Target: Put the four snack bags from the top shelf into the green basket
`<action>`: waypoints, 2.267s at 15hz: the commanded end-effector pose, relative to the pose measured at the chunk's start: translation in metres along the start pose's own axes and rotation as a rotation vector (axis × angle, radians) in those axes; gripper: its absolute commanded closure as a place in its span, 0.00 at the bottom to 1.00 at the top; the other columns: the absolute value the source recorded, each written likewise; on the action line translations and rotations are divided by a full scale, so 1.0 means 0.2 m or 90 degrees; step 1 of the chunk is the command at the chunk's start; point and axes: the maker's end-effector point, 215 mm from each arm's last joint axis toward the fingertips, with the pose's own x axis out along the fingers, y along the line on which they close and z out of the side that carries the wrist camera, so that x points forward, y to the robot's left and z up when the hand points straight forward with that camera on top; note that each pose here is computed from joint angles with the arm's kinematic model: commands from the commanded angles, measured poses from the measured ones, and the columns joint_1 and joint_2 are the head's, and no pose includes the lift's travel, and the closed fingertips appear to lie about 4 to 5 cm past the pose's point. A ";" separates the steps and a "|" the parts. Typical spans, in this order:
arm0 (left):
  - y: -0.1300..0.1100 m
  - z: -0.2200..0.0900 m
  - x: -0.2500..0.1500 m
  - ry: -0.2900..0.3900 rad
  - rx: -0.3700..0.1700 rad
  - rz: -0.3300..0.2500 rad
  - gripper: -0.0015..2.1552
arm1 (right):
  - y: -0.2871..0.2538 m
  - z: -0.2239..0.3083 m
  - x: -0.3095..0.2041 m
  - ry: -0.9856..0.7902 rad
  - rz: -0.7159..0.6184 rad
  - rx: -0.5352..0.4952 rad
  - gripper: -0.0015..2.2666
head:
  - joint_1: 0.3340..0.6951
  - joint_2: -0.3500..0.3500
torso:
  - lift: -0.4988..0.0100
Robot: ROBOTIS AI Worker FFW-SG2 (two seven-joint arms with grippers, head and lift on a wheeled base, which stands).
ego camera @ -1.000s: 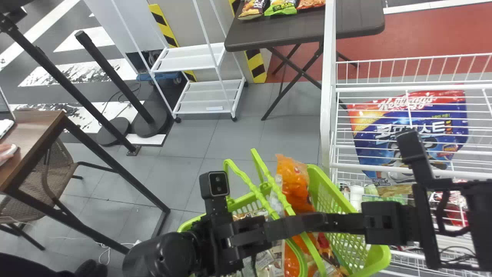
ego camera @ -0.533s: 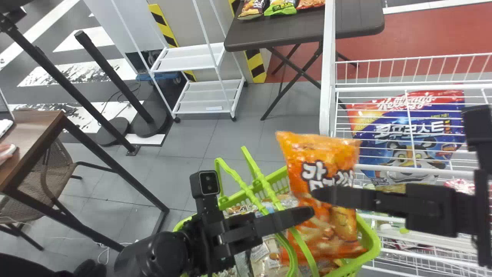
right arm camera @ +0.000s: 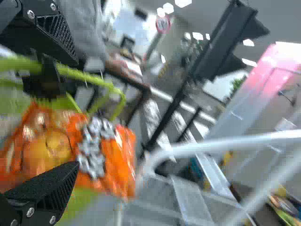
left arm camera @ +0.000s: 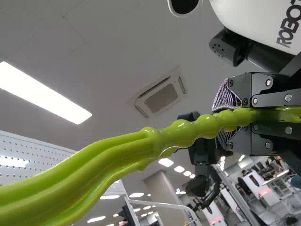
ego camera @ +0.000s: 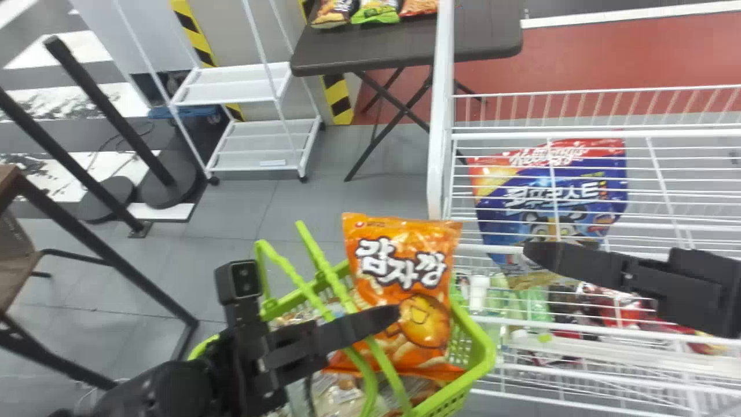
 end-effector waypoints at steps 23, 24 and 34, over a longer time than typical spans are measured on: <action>-0.05 -0.07 0.03 0.013 -0.001 -0.016 1.00 | -0.75 0.13 -0.22 -0.356 -0.333 -0.307 0.03 | 1.00 0.34 | 0.98; -0.05 -0.07 0.03 0.013 -0.002 -0.016 1.00 | -0.75 0.13 -0.22 -0.356 -0.333 -0.307 0.03 | 1.00 0.34 | 0.98; -0.06 -0.07 0.03 0.014 0.000 -0.016 1.00 | -0.74 0.13 -0.21 -0.358 -0.329 -0.304 0.04 | 1.00 0.34 | 0.98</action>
